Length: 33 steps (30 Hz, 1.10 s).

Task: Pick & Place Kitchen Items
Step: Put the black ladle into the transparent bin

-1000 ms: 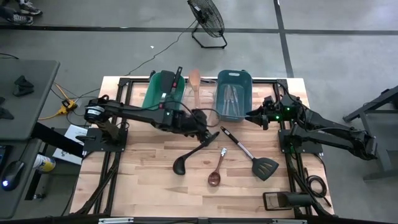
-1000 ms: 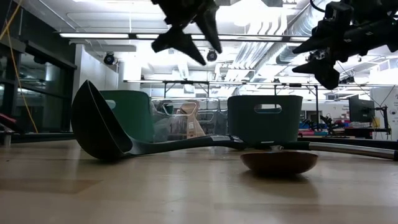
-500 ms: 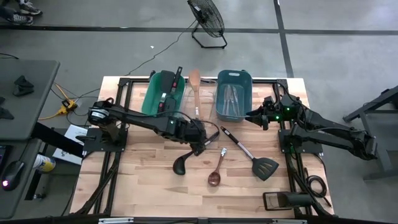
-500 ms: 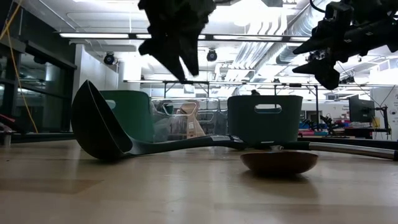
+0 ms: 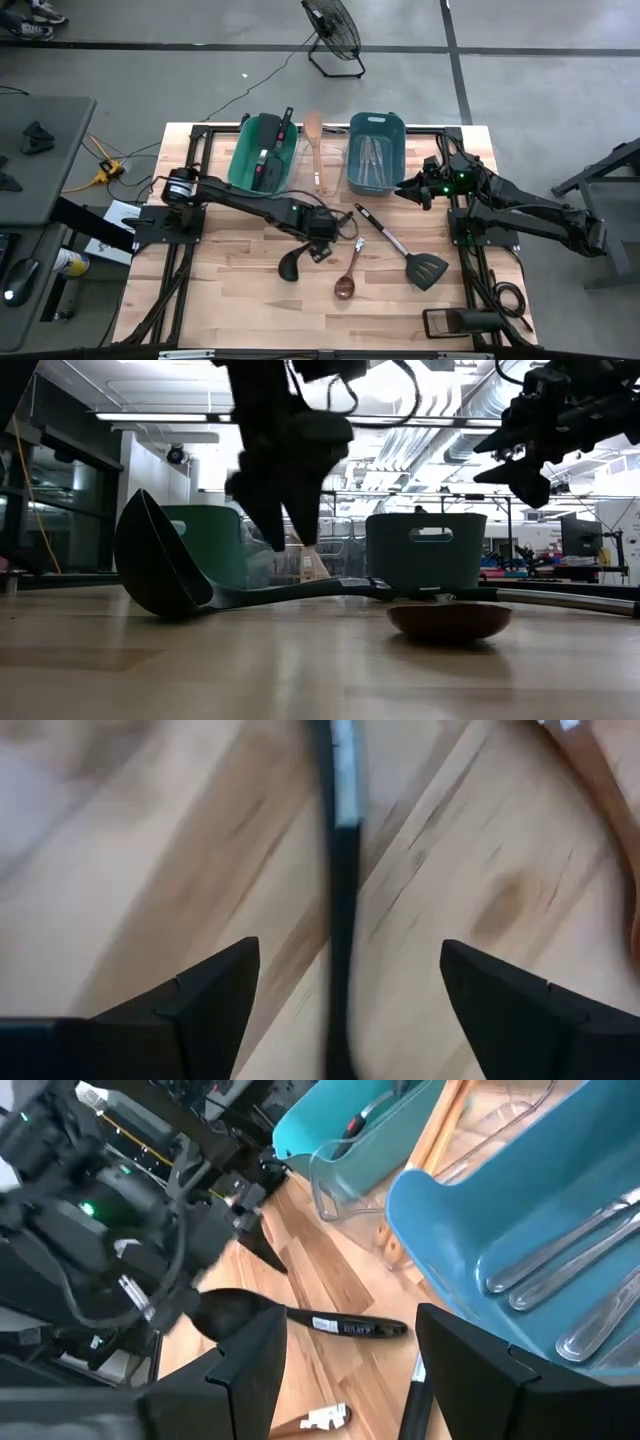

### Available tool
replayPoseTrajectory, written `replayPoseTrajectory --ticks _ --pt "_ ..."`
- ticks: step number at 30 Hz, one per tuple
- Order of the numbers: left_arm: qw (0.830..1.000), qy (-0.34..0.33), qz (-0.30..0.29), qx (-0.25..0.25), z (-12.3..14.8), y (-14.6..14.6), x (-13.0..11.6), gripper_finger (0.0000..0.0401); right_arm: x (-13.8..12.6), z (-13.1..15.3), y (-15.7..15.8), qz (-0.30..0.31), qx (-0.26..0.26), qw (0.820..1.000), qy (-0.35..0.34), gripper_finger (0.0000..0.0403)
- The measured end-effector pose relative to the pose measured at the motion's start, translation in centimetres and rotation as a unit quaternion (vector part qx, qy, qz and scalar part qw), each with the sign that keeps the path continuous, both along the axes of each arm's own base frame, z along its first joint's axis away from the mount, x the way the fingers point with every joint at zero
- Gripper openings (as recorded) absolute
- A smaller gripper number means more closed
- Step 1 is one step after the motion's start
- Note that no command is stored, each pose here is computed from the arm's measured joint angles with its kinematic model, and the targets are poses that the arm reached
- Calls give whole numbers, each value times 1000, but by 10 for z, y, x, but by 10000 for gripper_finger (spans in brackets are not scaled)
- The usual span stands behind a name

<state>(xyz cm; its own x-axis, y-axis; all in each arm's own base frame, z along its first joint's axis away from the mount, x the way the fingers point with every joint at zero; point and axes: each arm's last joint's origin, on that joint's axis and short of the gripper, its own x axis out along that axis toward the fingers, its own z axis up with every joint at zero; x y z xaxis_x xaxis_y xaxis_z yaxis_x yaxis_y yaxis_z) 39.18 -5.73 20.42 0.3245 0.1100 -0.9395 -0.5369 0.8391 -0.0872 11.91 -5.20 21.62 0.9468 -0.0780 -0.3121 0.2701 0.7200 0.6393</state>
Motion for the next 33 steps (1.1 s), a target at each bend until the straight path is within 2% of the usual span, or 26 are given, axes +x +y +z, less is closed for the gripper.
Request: replayPoseTrajectory --ticks 1,3,5,8,10,12,14,19,23,33 --pt "1000 0 1 -4 -4 -1 2 308 0 0 0 0 1 1000 2 215" --pt "999 46 1 -6 -12 -1 -4 308 0 0 0 1 3 1000 1 215" --pt "999 42 3 -14 -17 -4 0 308 0 -1 1 3 3 1000 3 215" --pt "996 86 1 -15 -27 -6 -6 308 1 0 1 5 2 1000 0 215" --pt "997 75 3 -22 -32 -8 0 308 1 0 1 3 2 1000 2 215" --pt "994 104 5 -23 -36 -7 -5 308 1 0 1 2 1 1000 2 215" --pt "995 90 8 -32 -40 -8 1 308 1 0 1 2 1 1000 1 215" --pt "992 118 8 -40 -45 -8 -3 305 1 -1 1 4 4 1000 3 215" --pt "989 135 7 -56 -51 -9 -3 278 2 -1 1 5 5 1000 2 215" --pt "987 148 11 -63 -57 -10 -3 178 2 -1 1 3 14 1000 2 215"
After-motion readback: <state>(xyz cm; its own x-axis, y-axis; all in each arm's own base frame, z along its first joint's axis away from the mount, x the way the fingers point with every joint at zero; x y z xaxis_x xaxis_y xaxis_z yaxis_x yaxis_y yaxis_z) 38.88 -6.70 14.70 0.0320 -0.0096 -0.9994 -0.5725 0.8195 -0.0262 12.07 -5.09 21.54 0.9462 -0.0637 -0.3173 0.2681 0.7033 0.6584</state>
